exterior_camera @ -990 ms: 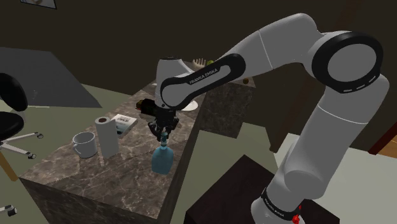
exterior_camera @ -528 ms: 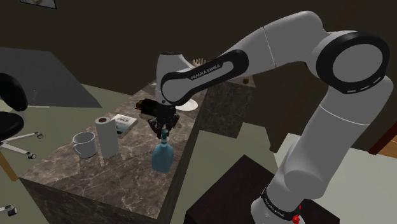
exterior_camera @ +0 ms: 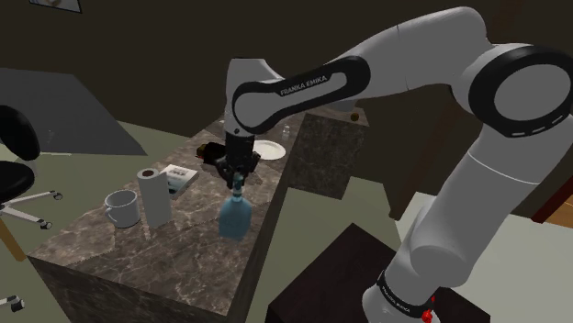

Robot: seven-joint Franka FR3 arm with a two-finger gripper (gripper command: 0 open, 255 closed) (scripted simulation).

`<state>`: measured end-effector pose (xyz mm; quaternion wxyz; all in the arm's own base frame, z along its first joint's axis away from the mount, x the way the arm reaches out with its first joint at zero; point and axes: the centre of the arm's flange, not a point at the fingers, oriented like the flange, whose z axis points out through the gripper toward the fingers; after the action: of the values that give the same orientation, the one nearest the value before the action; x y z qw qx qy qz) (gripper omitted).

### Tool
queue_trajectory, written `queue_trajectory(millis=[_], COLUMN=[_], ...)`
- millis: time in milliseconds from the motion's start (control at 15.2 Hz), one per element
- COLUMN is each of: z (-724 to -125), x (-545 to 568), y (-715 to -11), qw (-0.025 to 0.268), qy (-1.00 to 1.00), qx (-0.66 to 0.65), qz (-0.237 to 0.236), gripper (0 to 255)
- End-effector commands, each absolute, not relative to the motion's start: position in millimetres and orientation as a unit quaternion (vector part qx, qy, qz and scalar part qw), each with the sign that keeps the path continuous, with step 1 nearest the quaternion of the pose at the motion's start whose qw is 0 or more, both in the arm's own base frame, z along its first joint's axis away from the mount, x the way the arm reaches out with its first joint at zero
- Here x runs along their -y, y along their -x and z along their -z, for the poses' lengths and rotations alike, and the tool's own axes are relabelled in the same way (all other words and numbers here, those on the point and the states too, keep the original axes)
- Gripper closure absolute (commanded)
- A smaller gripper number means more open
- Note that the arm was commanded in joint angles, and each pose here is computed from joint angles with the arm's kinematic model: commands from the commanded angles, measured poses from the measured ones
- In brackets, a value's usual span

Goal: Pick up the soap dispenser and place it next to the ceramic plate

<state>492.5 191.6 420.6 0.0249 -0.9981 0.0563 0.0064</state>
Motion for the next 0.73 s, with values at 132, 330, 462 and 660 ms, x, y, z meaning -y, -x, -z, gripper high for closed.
queue_trajectory(millis=[132, 330, 462, 660], z=[-442, -458, -468, -484], x=[-192, -192, -192, -192], y=[-493, -493, -493, -493], qw=[0.025, 0.025, 0.025, 0.025], qy=[0.998, 0.998, 0.998, 0.998], qx=[-0.056, -0.056, -0.056, -0.056], qz=[-0.006, -0.006, -0.006, -0.006], gripper=[255, 255, 255, 255])
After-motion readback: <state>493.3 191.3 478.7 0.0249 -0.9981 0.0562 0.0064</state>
